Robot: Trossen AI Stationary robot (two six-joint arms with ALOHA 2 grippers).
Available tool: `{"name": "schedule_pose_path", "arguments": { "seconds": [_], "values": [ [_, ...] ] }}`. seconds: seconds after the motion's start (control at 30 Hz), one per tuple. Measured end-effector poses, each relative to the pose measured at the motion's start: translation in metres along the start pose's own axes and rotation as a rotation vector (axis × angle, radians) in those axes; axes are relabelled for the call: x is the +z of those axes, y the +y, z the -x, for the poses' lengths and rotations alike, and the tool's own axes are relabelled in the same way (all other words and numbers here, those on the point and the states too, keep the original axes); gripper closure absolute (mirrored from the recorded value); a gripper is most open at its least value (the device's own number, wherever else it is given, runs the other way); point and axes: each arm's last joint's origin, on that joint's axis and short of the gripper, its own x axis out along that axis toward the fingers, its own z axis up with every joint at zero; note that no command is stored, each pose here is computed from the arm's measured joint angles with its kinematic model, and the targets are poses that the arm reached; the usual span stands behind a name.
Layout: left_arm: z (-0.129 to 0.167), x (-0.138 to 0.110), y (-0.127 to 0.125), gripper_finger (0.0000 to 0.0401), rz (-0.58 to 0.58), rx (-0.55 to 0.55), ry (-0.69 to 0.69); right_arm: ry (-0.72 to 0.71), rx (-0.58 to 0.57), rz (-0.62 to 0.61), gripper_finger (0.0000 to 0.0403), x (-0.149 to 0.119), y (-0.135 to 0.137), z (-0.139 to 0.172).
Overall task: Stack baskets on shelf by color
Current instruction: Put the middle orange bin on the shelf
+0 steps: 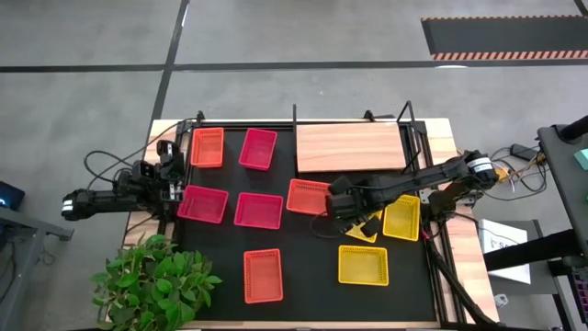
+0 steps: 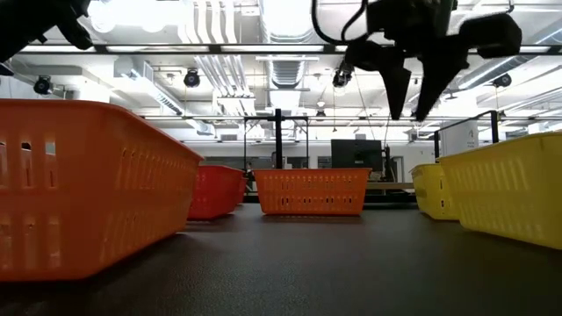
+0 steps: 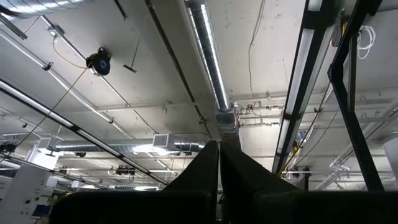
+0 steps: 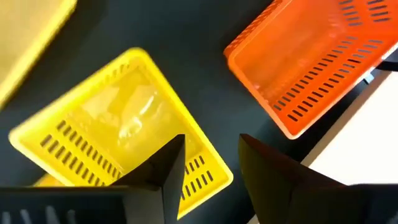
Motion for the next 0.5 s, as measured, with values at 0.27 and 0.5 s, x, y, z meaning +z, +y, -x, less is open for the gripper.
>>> {"name": "schedule_pose_path", "arguments": {
  "seconds": [0.27, 0.5],
  "values": [
    [0.0, 0.0, 0.0, 0.0401, 0.002, 0.0, 0.0, 0.039, 0.027, 0.068, 0.0243, -0.008, 0.003, -0.012],
    [0.0, 0.0, 0.0, 0.0401, -0.001, 0.0, 0.001, 0.021, 0.035, 0.095, 0.0253, -0.009, 0.001, -0.015]
  ]
}}
